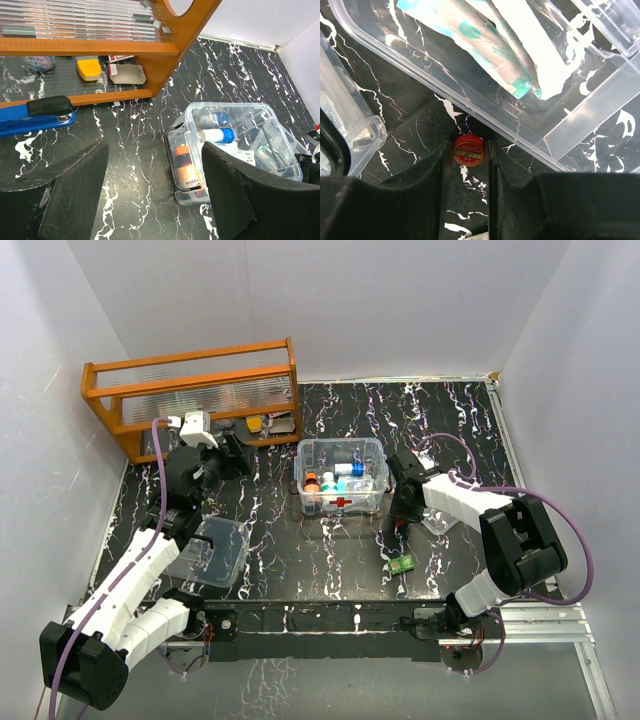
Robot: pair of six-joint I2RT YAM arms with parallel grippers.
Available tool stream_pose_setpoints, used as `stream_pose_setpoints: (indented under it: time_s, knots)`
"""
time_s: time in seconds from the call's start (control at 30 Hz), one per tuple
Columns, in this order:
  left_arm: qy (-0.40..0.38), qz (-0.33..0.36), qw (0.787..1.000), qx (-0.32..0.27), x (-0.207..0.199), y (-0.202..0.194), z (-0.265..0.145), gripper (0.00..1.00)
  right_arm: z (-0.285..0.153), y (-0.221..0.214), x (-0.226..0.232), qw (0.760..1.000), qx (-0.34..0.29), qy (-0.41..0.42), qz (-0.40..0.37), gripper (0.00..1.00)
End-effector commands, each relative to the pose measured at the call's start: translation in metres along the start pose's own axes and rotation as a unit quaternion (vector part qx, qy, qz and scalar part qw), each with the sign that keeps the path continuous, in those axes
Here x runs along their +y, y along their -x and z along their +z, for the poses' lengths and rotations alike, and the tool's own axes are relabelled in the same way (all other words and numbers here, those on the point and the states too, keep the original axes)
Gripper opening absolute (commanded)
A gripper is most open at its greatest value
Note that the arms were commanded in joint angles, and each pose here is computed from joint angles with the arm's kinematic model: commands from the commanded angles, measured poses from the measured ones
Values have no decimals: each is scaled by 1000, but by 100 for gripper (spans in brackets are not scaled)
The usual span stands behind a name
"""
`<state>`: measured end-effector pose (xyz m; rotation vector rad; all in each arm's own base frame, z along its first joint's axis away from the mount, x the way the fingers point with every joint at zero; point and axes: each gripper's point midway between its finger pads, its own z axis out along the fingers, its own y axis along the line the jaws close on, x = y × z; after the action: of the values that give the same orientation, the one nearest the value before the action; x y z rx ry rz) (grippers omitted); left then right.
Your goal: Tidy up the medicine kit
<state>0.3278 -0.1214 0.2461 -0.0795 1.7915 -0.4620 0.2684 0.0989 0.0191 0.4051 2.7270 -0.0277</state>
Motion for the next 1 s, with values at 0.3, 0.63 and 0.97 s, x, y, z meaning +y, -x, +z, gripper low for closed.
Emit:
stream_pose_setpoints:
  time_s: [0.3, 0.63, 0.97]
  knots:
    - [-8, 5, 1000, -22, -4, 11, -6, 73, -75, 110, -17, 981, -182, -48, 56, 14]
    - [-4, 7, 1000, -15, -2, 7, -3, 74, -51, 171, -18, 977, -198, -53, 58, 14]
    - [-2, 5, 1000, -9, -1, 4, -2, 74, -10, 174, 2, 987, -152, 8, 48, 14]
